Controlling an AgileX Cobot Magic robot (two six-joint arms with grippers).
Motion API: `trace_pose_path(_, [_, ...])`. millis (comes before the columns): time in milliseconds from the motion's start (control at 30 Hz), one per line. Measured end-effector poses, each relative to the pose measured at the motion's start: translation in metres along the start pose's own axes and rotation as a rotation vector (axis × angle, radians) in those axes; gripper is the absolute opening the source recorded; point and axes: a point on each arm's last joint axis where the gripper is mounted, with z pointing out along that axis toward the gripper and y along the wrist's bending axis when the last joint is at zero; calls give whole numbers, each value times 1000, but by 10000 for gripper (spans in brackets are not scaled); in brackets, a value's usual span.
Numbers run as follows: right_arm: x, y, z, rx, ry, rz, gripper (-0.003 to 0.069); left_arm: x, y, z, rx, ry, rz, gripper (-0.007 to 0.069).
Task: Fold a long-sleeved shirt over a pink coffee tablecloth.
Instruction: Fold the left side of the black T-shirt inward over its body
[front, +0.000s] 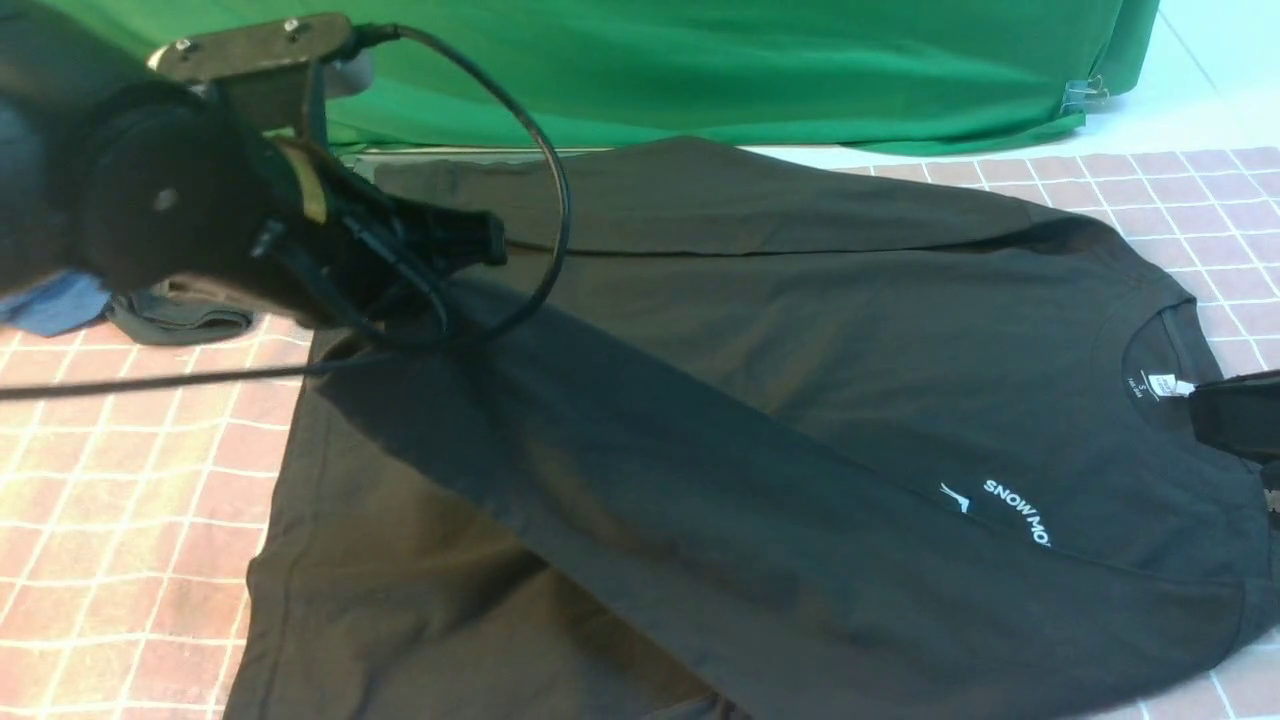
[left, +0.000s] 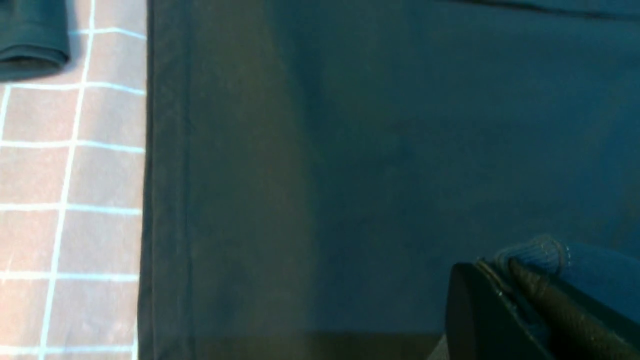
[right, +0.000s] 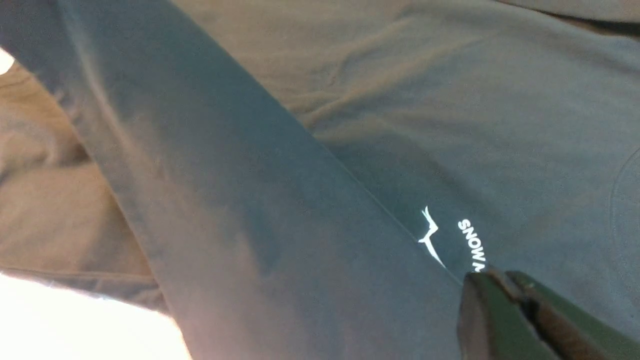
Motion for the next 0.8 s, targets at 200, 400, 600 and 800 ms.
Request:
trace_pose_path(200, [-1, 0, 0, 2, -11, 5, 42, -13, 17, 43, -65, 33, -57, 46])
trace_pose_path(400, [-1, 0, 0, 2, -12, 8, 43, -17, 26, 77, -59, 13, -63, 46])
trace_pose_path(600, [-1, 0, 0, 1, -13, 9, 45, -20, 27, 99, -43, -46, 0, 46])
trace_pose_path(800, [-1, 0, 0, 1, -12, 9, 45, -24, 33, 112, -36, -94, 44, 46])
